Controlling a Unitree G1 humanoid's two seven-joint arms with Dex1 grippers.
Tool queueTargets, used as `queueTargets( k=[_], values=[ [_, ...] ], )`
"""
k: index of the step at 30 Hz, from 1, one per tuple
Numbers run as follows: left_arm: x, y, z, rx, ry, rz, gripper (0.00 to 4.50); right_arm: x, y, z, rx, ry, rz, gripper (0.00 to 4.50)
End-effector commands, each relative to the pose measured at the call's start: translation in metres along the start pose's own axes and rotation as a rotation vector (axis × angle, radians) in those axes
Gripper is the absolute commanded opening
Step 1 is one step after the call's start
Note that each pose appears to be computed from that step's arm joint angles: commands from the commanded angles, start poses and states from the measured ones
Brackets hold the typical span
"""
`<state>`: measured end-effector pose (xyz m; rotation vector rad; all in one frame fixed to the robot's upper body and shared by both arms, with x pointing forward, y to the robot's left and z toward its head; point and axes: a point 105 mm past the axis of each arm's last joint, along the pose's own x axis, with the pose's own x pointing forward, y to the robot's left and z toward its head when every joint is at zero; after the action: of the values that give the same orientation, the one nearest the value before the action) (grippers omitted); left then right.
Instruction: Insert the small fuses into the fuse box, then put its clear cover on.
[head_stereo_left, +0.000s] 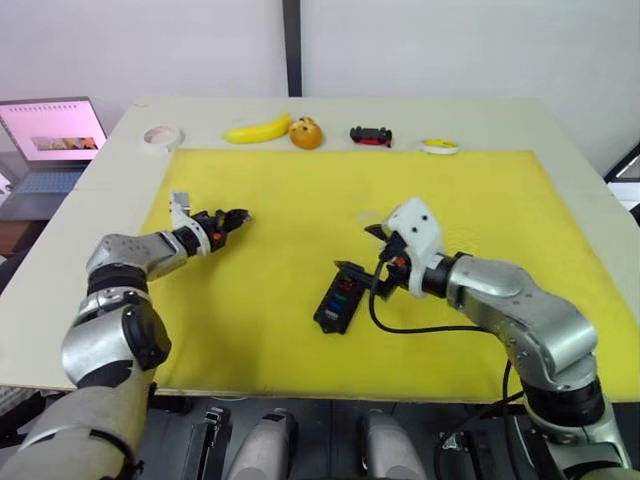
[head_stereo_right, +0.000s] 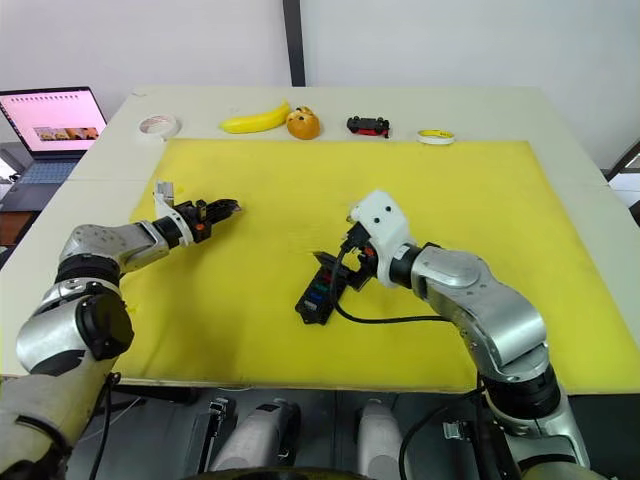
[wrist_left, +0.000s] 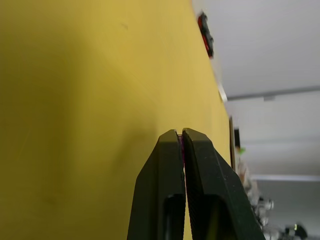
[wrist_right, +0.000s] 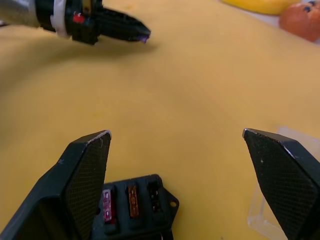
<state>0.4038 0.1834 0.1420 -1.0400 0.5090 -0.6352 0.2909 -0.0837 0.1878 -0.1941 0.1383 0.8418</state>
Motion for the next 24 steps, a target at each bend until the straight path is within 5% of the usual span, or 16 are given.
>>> queueTargets(
  k=[1, 11, 18, 24],
  values=[
    [-0.008, -0.067, -0.002, 0.146, 0.115, -0.216, 0.08, -0.012, 0.012, 0.025, 0.108, -0.14, 0.086, 4.5],
    [-0.014, -0.15, -0.05, 0.351, 0.313, -0.528, 0.08, -0.018, 0.017, 0.045, 0.382, -0.286, 0.167, 4.5],
    [-0.009, -0.159, -0.07, 0.384, 0.378, -0.589, 0.08, -0.014, 0.026, 0.056, 0.469, -0.348, 0.206, 4.5],
    [-0.024, -0.157, -0.064, 0.398, 0.379, -0.566, 0.08, -0.02, 0.034, 0.058, 0.476, -0.347, 0.243, 4.5]
  ],
)
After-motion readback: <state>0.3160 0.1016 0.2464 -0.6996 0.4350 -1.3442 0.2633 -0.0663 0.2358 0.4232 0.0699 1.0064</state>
